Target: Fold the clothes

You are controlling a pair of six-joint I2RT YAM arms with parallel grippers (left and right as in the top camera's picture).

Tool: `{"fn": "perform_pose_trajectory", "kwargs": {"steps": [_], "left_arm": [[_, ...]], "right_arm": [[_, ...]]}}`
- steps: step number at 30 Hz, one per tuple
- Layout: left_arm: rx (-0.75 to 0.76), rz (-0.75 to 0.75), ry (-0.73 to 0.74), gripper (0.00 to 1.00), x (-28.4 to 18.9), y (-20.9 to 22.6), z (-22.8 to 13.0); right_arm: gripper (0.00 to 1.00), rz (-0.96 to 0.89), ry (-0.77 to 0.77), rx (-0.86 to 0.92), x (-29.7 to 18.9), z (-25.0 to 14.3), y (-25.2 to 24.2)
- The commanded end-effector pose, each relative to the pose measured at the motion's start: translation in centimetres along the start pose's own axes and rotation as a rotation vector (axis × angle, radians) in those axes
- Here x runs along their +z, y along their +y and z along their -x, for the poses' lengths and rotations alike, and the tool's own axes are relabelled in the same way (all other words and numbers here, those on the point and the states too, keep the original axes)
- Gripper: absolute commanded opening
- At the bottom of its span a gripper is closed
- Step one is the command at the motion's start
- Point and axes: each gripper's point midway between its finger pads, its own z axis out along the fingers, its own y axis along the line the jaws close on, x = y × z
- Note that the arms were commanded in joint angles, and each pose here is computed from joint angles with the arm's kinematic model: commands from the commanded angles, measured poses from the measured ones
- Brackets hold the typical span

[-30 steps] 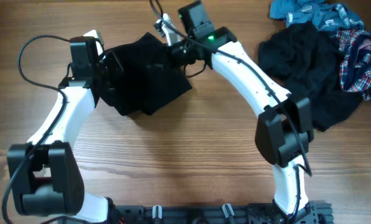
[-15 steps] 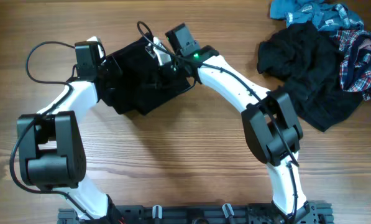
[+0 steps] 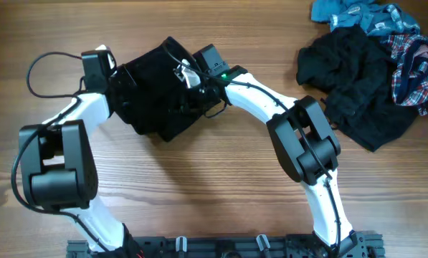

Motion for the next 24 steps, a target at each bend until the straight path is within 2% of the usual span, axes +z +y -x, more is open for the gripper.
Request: {"fn": "perform_pose_trajectory", "kwargs": {"steps": [1, 2, 3, 4, 6, 10, 12, 15, 20, 24], "left_arm": [[-0.016, 0.070, 0.036, 0.04, 1.3, 2.2, -1.4], [-0.016, 0.070, 0.037, 0.04, 1.3, 2.2, -1.4], [-0.016, 0.069, 0.037, 0.04, 1.3, 2.2, -1.4], [-0.016, 0.068, 0.042, 0.04, 1.2, 2.1, -1.5], [-0.015, 0.070, 0.049, 0.04, 1.2, 2.1, -1.7], [-0.012, 0.026, 0.073, 0.04, 1.3, 1.2, -2.3], [-0.003, 0.017, 0.079, 0.04, 1.3, 0.6, -2.6], [0.010, 0.011, 0.089, 0.04, 1.3, 0.0, -3.0], [0.019, 0.004, 0.093, 0.04, 1.4, -0.6, -3.3], [0.019, 0.008, 0.102, 0.04, 1.4, -0.5, -3.5]], "right_arm": [[0.04, 0.068, -0.035, -0.026, -0.9, 1.5, 0.4], [0.06, 0.080, -0.063, -0.039, -1.9, 2.5, 0.6], [0.14, 0.084, -0.096, -0.053, -3.1, 3.6, 0.7], [0.30, 0.093, -0.138, -0.090, -4.9, 5.0, 0.9], [0.43, 0.101, -0.199, -0.143, -7.8, 6.8, 1.2], [0.56, 0.055, -0.339, -0.294, -14.2, 10.4, 0.2], [0.60, -0.043, -0.398, -0.303, -16.5, 11.6, -2.8], [0.62, -0.128, -0.403, -0.307, -17.0, 11.7, -5.7], [0.65, -0.136, -0.363, -0.301, -15.2, 10.9, -7.1], [0.66, -0.126, -0.305, -0.260, -12.0, 9.7, -9.0]]}}
